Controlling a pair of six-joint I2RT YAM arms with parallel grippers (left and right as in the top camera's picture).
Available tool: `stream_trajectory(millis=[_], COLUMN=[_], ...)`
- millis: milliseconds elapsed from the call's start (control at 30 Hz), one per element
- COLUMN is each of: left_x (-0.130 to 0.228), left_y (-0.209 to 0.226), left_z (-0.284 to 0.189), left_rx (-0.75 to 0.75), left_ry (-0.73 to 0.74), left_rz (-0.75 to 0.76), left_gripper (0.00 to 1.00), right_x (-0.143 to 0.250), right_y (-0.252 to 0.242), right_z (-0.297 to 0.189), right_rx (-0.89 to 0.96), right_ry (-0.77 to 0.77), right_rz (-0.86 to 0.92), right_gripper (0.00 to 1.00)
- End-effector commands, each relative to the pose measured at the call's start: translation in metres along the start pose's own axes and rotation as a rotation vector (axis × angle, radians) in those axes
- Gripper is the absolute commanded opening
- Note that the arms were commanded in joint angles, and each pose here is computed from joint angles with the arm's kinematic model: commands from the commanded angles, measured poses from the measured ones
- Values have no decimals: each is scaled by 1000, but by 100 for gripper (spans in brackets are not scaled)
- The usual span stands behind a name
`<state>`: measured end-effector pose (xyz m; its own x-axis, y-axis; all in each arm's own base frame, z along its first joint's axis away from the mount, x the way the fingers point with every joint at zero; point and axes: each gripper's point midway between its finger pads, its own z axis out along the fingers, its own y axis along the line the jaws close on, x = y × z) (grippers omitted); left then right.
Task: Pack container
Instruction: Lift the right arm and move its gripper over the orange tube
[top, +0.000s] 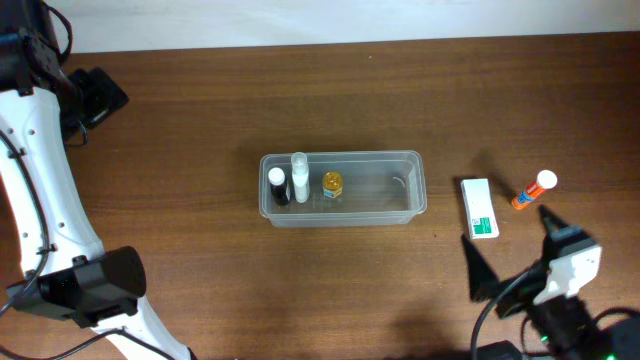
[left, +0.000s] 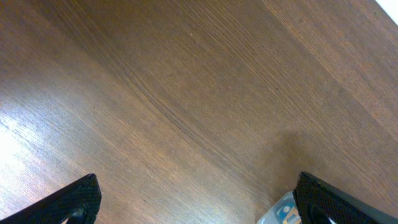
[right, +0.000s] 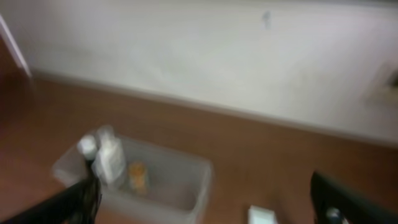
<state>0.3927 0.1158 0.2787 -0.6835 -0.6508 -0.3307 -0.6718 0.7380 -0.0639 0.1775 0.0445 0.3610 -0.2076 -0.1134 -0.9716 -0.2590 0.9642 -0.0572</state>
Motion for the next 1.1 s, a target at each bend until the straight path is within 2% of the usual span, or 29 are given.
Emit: stream_trajectory(millis=[0, 300, 367, 467, 667, 1067], left_x=[-1, -1, -1, -1, -1, -1], left_y=[1, 0, 1, 0, 1, 1], left_z=[-6, -6, -6, -6, -6, -6], left_rx=[10, 11, 11, 11, 11, 10], left_ry=[-15, -15, -14, -15, -14, -15], left_rz=[12, 12, 12, 12, 12, 12], left_gripper=[100, 100, 100, 100, 100, 100], right_x=[-23, -28, -27, -24, -20, 1], right_y=[-26, -40, -45, -48, -51, -103], right_z=[10, 41, 54, 71, 104, 105], right_rx=[125, 134, 127, 92, -42, 123], right_ry=[115, 553, 670, 750, 779, 852], right_rz=[-70, -160, -147, -95, 106, 238], right_gripper=[98, 98, 98, 98, 98, 98])
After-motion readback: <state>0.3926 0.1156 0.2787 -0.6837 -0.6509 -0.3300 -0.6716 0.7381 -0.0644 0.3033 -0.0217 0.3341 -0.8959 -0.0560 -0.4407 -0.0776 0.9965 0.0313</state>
